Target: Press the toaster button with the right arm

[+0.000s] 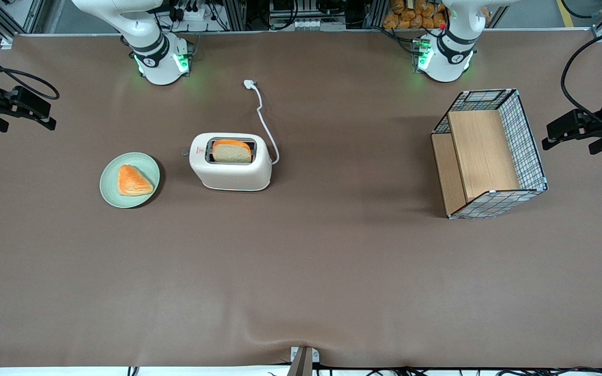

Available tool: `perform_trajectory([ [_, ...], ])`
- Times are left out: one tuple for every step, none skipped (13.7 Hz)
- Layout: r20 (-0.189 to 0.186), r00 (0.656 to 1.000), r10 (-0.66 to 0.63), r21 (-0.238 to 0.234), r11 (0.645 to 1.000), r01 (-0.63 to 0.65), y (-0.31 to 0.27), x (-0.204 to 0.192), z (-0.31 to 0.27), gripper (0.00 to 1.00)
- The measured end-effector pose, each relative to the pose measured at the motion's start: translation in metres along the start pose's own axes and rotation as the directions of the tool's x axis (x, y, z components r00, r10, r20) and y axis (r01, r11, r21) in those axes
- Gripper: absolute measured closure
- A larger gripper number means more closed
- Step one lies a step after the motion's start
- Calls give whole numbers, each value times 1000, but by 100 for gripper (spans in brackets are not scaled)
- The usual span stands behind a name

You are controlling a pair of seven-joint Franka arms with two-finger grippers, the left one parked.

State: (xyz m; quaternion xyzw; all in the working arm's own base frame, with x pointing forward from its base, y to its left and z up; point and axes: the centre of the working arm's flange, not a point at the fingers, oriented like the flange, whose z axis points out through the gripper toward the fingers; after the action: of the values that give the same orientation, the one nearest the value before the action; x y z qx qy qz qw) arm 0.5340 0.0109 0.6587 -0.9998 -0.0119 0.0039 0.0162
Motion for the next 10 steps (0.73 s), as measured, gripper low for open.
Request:
perform_trajectory([
  [-1,1000,-2,0,1000,2,-1,0,0,0],
  [-1,1000,-3,1,1000,3,-2,1,0,0],
  [-1,1000,-4,1,1000,4,-2,1,1,0],
  [-1,1000,-5,1,1000,5,-3,1,1,0],
  [-1,1000,-6,1,1000,6,-3,1,1,0],
  [-1,1000,-9,2,1000,9,-5,1,1,0],
  [0,1000,-13,2,1000,13,-7,2,2,0],
  [3,1000,-17,2,1000,17,-9,2,3,0],
  [6,1000,-20,1,1000,20,-11,3,5,0],
  [9,1000,-22,1,1000,22,-13,4,6,0],
])
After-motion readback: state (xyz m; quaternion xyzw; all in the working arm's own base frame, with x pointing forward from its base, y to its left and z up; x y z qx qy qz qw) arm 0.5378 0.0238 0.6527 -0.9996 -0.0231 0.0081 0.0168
